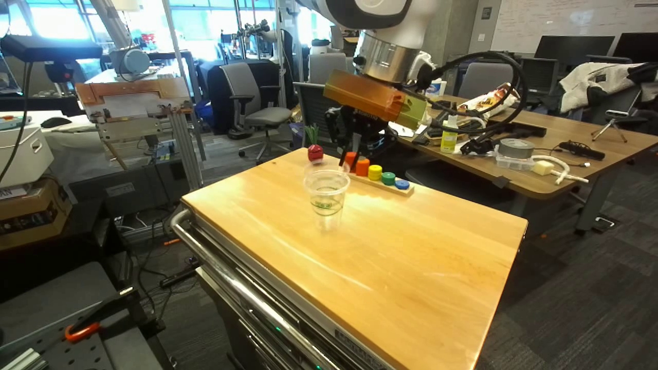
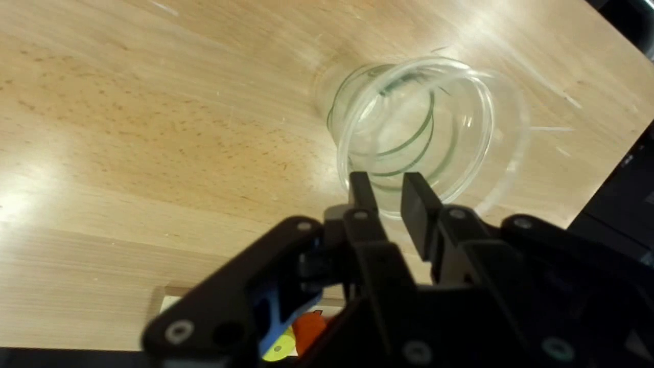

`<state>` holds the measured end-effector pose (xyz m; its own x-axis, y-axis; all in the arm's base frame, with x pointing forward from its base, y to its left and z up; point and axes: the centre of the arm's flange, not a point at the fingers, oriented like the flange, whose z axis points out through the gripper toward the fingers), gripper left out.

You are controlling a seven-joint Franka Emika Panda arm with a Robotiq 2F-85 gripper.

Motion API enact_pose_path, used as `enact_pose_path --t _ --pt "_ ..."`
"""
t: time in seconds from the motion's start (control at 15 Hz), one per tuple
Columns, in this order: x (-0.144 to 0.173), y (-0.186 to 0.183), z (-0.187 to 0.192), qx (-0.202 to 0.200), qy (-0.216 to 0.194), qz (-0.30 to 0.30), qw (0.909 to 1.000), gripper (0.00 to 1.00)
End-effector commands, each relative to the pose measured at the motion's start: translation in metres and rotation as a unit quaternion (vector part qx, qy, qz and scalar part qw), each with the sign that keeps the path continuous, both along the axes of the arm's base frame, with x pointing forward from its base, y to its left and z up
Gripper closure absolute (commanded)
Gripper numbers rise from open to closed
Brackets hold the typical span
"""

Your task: Pack the cups in the tower form

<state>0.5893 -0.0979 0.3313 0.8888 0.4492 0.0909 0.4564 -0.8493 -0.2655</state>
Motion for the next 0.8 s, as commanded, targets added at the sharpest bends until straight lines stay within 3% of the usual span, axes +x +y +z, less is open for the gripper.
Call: enact_pose_path --t 0.0,0.2,0.4,0.73 --pt "0.002 -0.003 0.004 0.006 0.0 -0.002 1.0 0.46" --pt "-0.003 -0.01 0.021 -0.001 0.026 -0.005 0.9996 0.24" --pt "-0.018 -0.024 0.047 -0.041 0.065 -0.007 0.997 0.01" --pt "-0.049 -0.044 0.099 -0.073 0.093 -0.023 0.9927 0.0"
